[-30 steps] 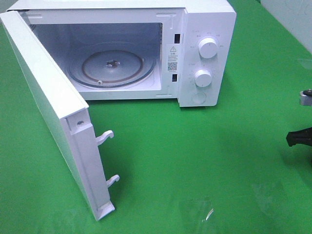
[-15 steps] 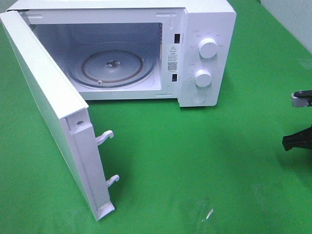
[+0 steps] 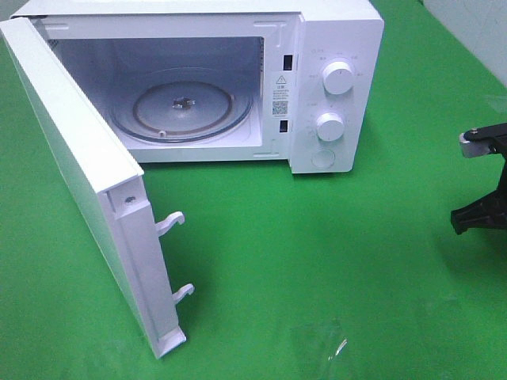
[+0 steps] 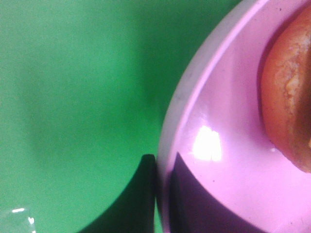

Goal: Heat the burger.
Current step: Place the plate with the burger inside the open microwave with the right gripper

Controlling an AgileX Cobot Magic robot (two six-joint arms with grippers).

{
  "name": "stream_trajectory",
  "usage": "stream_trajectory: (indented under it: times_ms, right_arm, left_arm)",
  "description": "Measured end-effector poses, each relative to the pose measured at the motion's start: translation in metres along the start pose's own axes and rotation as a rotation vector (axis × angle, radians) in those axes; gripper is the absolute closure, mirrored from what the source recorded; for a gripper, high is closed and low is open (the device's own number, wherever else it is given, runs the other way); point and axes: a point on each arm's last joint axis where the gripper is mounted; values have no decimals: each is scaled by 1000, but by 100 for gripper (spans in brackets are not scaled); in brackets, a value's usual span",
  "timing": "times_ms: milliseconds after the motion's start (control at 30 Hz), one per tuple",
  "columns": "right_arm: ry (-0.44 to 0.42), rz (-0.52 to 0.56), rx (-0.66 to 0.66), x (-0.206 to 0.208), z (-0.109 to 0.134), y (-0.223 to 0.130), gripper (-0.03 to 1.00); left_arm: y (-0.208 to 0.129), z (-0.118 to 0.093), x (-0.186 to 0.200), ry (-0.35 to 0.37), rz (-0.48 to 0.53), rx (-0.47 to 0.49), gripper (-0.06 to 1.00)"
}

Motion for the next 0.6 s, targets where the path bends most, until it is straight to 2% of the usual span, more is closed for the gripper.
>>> stream_trajectory:
  times_ms: [367, 600]
  right_arm:
    - [-40, -48, 60, 25, 11, -4, 95]
    - [-35, -42, 122, 31, 28, -30, 95]
  left_arm:
    - [0, 0, 0, 0, 0, 0, -5]
    - [0, 0, 0, 0, 0, 0, -5]
Point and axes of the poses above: a point on each arm's last joint axis where the gripper is mounted, x pointing back along that axis away from the gripper, z along the wrist's bending axis when the last joint is at zero, y = z × x
